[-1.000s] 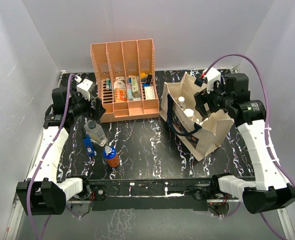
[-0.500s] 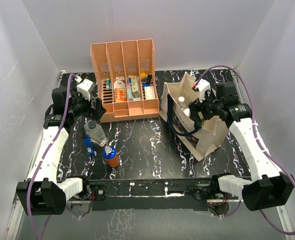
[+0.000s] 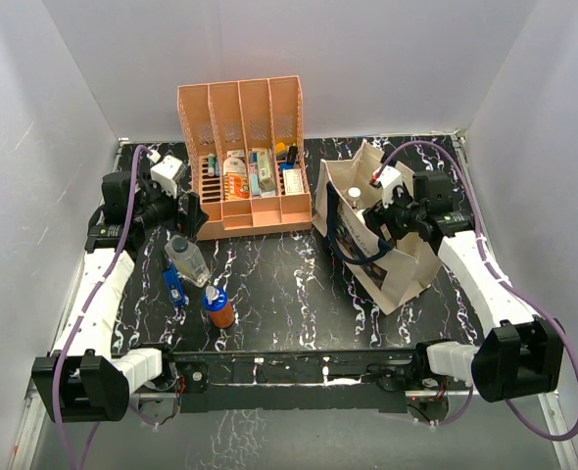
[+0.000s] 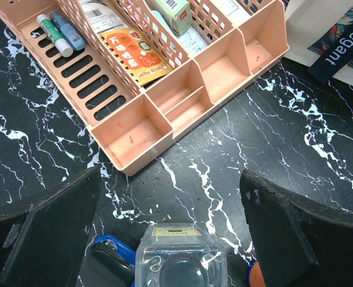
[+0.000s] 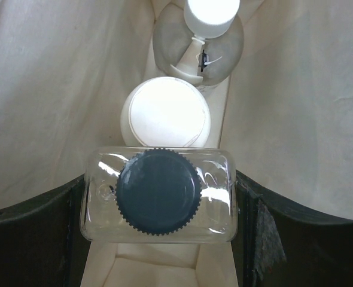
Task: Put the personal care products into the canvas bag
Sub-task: Place the care product in the canvas bag.
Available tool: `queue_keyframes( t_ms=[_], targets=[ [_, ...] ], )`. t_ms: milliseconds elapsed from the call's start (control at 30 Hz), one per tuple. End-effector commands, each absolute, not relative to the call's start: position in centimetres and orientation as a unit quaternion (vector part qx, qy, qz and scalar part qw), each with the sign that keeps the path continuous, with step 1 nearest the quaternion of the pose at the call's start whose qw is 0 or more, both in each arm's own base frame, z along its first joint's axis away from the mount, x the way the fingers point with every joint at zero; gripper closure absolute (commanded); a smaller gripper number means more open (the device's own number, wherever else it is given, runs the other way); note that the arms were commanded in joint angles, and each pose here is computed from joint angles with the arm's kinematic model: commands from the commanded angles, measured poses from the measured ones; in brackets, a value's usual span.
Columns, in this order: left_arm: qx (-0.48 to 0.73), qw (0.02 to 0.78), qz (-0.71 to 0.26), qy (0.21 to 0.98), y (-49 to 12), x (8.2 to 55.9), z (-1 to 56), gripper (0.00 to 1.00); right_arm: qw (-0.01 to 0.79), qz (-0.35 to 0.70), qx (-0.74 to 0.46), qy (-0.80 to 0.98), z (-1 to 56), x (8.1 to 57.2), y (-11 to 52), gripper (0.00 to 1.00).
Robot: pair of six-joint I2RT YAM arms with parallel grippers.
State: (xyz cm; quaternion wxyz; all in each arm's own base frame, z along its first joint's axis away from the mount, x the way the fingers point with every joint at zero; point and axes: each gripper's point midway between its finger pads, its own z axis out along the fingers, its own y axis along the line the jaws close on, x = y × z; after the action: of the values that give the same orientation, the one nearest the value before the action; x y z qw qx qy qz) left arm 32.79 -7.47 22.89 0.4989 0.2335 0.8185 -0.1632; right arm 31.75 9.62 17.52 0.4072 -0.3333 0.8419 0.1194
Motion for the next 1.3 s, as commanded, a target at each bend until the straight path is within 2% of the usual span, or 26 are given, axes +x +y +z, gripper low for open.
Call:
queue_keyframes(
  t_ms=[0, 267, 833, 1000, 1267],
  targets=[
    [0.24, 0.516, -0.17, 0.805, -7.8, 32.5, 24.1, 0.03, 0.539, 0.123, -0.362, 0.751, 23.5, 36.0, 11.8, 0.92],
    [0.239, 0.515, -0.171, 0.805, -7.7, 32.4, 24.1, 0.03, 0.539, 0.133, -0.364, 0.747, 23.5, 36.7, 12.3, 0.92],
    [0.241, 0.516, -0.172, 0.804, -7.8, 32.3, 24.2, 0.03, 0.469, 0.119, -0.347, 0.803, 17.5, 36.6, 11.0, 0.92],
    [0.241, 0.515, -0.172, 0.805, -7.8, 32.3, 24.2, 0.03, 0.453, 0.116, -0.334, 0.818, 15.9, 36.4, 10.6, 0.84],
    [0.241, 0.514, -0.172, 0.805, -7.8, 32.4, 24.1, 0.03, 0.45, 0.113, -0.319, 0.826, 15.8, 36.1, 10.3, 0.62]
  ],
)
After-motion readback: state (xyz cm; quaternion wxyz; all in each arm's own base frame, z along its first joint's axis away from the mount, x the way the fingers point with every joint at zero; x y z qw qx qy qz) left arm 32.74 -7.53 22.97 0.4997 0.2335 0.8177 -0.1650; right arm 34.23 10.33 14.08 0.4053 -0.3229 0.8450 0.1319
